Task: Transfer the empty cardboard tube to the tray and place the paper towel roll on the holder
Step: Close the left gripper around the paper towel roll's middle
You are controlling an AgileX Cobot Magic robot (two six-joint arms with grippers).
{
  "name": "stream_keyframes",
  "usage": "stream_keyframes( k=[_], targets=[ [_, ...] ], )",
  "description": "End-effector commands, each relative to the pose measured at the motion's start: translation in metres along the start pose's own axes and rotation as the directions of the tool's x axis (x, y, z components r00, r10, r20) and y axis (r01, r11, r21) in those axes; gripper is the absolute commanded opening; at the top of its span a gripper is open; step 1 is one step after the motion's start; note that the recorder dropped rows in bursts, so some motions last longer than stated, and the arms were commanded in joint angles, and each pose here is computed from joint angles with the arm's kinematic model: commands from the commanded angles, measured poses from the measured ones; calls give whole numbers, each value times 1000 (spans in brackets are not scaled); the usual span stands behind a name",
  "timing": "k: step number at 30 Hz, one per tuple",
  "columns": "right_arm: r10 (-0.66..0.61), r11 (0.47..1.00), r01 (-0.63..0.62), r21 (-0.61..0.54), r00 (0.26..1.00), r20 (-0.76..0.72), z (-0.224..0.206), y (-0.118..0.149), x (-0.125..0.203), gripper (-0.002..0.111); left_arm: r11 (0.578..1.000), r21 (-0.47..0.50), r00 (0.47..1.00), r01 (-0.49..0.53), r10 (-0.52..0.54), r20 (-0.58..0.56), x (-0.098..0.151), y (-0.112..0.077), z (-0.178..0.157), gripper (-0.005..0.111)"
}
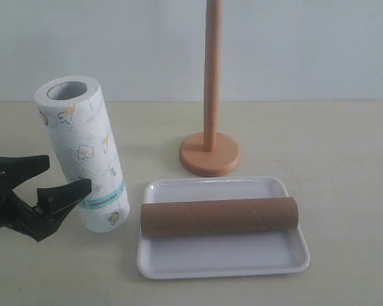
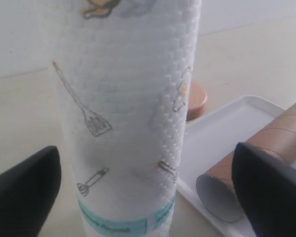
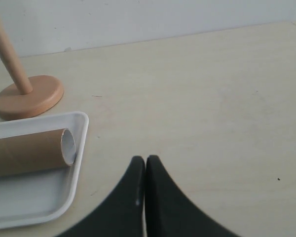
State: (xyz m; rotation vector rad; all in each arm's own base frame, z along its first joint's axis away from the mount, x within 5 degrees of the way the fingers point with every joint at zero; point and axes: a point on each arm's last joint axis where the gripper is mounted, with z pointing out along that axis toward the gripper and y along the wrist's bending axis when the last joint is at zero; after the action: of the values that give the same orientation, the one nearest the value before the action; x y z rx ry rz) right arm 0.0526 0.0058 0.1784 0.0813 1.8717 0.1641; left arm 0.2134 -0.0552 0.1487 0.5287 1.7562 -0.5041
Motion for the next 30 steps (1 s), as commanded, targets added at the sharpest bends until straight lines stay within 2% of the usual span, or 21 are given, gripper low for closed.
stream_keyframes(
  k=[1,8,30],
  targets=[
    [-8,1000,8,5,1000,15,0,0,-1,0,1000,4,1000,-26,26,12,2,7,10,87],
    [-8,1000,8,5,1000,15,0,0,-1,0,995,94,998,-34,29,54,4,6,21,87],
    [-8,1000,8,5,1000,15,0,0,-1,0,996,86,997,-37,30,75,4,32,57,87]
  ],
)
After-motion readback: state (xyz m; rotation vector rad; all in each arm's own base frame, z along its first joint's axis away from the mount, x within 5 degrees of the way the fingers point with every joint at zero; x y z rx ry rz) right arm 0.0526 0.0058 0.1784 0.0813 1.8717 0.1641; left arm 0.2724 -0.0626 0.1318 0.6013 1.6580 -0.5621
